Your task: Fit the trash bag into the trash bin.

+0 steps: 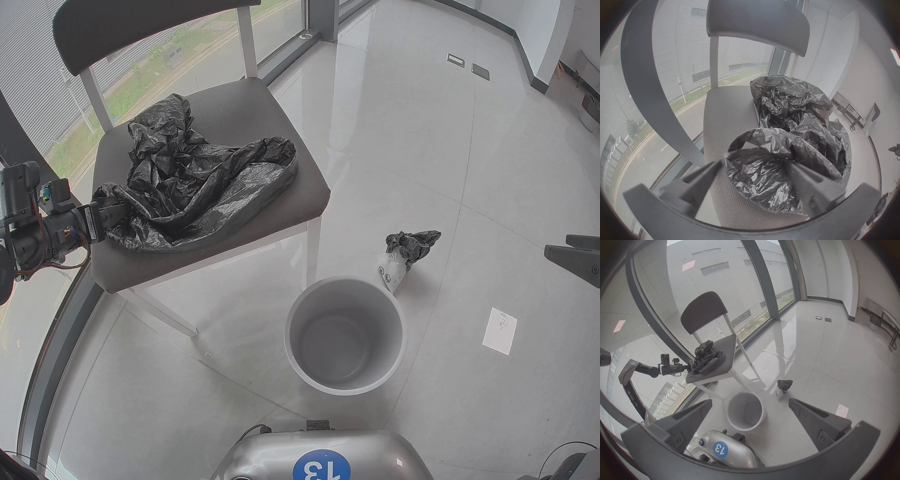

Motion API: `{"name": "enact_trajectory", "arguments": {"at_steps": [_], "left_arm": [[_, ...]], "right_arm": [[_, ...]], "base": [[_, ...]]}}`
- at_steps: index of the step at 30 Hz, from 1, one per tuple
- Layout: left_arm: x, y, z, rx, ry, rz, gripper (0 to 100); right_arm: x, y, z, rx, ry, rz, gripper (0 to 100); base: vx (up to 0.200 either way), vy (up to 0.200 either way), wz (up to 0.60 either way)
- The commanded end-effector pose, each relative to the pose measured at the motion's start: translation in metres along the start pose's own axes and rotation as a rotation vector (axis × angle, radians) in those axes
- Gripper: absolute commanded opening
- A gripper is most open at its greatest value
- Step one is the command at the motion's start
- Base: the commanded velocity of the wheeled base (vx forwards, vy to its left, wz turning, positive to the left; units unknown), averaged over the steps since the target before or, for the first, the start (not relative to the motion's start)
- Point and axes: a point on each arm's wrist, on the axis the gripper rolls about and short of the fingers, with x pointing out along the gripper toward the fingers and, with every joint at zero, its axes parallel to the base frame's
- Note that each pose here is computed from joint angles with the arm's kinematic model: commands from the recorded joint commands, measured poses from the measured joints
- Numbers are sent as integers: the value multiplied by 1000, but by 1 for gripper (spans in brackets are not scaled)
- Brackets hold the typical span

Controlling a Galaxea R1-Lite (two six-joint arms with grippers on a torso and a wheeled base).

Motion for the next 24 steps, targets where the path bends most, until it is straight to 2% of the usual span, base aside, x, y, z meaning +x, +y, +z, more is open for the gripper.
{"name": "enact_trajectory", "arguments": {"at_steps": [1, 15, 24], "left_arm": [[-2, -1, 1, 0, -7, -3, 0], [-7, -6, 1, 2, -12, -20, 0], [-5, -13, 4, -43, -31, -47, 0]], "right_arm": [[-4, 0, 0, -1, -11, -1, 100], [-1, 0, 5, -2, -26, -8, 100], [38, -4, 26, -5, -24, -37, 100]], "base": [[0, 0, 0], [0, 0, 0], [0, 0, 0]]}}
